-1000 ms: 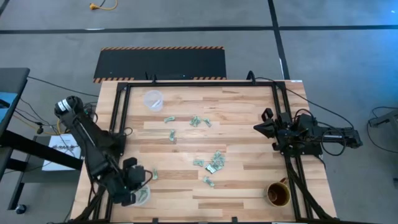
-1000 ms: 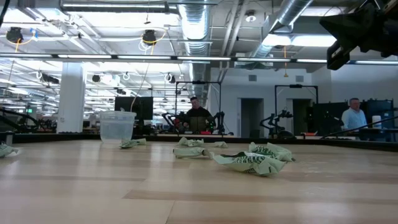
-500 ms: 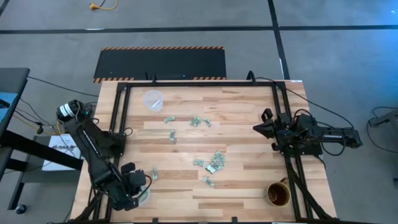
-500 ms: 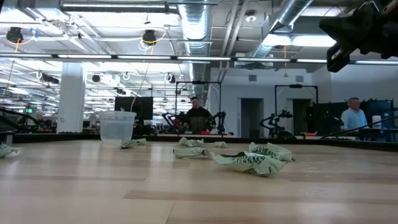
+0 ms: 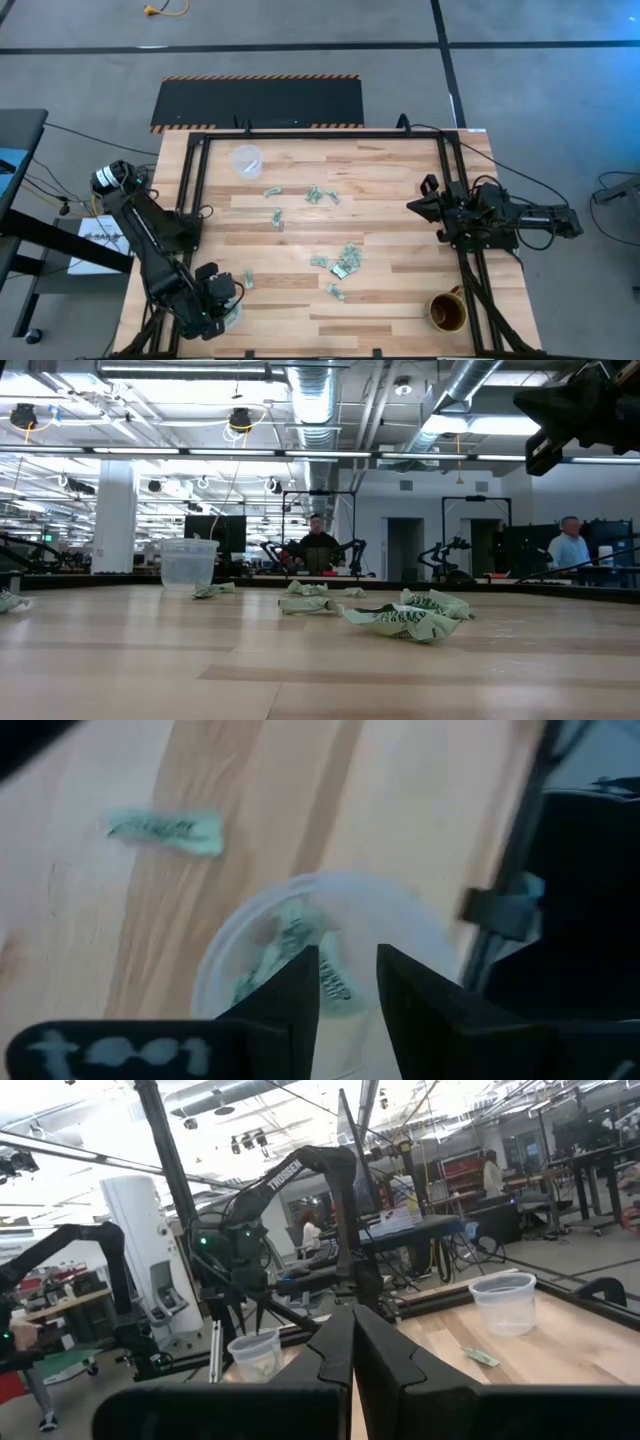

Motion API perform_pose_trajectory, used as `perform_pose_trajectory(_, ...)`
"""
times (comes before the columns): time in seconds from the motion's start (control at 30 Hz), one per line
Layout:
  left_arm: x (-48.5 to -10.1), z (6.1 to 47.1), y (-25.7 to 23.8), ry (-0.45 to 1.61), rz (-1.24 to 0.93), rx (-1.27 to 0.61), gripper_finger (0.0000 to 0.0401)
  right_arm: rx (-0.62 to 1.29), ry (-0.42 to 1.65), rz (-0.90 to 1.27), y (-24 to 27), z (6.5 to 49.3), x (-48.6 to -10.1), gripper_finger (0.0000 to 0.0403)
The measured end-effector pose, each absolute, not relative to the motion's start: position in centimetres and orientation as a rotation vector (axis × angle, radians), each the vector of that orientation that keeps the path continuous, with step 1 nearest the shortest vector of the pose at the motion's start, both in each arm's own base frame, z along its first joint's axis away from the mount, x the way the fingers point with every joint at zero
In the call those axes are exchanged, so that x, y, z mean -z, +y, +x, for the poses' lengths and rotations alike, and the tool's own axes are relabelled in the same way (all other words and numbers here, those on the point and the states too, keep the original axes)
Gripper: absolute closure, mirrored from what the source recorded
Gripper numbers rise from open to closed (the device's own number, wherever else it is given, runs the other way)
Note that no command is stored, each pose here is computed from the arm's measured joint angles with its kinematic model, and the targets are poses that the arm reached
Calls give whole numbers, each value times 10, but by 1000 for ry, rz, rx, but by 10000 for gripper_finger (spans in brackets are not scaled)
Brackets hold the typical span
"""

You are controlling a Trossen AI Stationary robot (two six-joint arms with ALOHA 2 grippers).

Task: Pick and place Stevia / Truvia into bins
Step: Put the stevia packet into the bottom transparent container

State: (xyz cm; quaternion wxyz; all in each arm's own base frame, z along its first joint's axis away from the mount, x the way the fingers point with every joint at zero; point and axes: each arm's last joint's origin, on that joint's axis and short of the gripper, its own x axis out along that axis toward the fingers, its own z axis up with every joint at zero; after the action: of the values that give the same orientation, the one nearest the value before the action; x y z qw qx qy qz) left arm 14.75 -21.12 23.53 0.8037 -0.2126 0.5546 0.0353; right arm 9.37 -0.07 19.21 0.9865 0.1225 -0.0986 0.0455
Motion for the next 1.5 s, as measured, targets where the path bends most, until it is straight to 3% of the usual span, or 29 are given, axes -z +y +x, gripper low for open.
perform_pose_trajectory(0.27, -287, 148, -202, 916, -312, 44, 294, -92, -198, 246, -1, 94, -192, 403)
perform_pose_trajectory(0.47, -294, 151, -175, 745, 248, -41, 293, -91, -198, 246, -1, 94, -192, 403)
perform_pose_trajectory(0.6, -291, 164, -158, 778, 429, -89, 293, -91, -198, 246, -1, 94, -192, 403)
perform_pose_trajectory(0.77, -273, 179, -139, 978, 302, -10, 300, -91, -198, 246, -1, 94, -192, 403)
perform_pose_trajectory(1.0, -248, 186, -115, 1144, 63, -107, 316, -91, -198, 246, -1, 94, -192, 403)
perform_pose_trajectory(1.3, -218, 192, -108, 1133, 245, 76, 318, -91, -198, 246, -1, 94, -192, 403)
perform_pose_trajectory(1.5, -198, 190, -106, 1160, 308, 305, 319, -91, -198, 246, -1, 94, -192, 403)
